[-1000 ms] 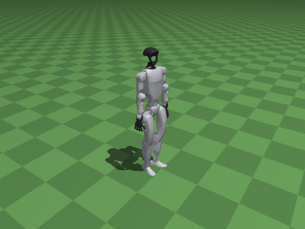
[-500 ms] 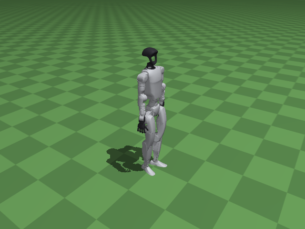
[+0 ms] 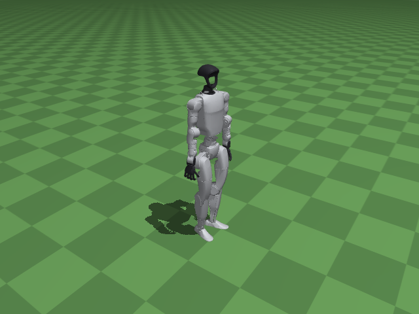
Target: In place motions
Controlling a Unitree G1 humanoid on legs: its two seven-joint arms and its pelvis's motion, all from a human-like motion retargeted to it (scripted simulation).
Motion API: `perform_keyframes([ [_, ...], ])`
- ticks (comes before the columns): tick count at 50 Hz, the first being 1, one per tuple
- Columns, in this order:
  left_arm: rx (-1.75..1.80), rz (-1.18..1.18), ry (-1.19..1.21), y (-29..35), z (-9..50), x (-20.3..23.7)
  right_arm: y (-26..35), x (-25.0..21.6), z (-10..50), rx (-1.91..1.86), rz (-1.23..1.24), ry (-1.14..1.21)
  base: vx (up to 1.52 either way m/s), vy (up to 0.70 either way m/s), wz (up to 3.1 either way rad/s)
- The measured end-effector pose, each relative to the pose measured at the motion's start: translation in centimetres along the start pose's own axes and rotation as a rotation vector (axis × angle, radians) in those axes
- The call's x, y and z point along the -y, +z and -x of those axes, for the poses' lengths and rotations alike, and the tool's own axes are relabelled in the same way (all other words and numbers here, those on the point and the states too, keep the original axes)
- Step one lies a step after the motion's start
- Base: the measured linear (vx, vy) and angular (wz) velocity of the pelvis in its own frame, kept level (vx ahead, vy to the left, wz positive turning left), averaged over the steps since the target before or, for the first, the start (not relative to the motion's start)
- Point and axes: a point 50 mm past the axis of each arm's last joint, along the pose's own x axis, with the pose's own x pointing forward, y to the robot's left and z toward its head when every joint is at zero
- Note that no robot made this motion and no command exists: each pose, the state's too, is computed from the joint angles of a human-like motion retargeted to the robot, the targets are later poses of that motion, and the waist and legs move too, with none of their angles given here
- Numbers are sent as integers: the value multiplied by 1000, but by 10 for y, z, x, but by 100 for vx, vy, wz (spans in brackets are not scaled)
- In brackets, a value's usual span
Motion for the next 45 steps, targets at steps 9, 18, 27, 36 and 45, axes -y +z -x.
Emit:
perform_keyframes([
  [9,-8,-4,5,-2,0,-1,4,0,0,3,23,-1,-26,-2,-27],
  [18,-15,-13,9,-4,0,-2,5,0,1,2,34,2,-18,7,-17],
  [27,-8,-21,11,-1,0,-4,7,-1,1,5,47,9,-5,5,-5],
  [36,-11,-21,10,-2,0,-4,11,0,1,19,52,8,0,0,0],
  [45,-21,-21,11,-5,0,-5,12,1,1,17,58,5,1,-1,0],
])
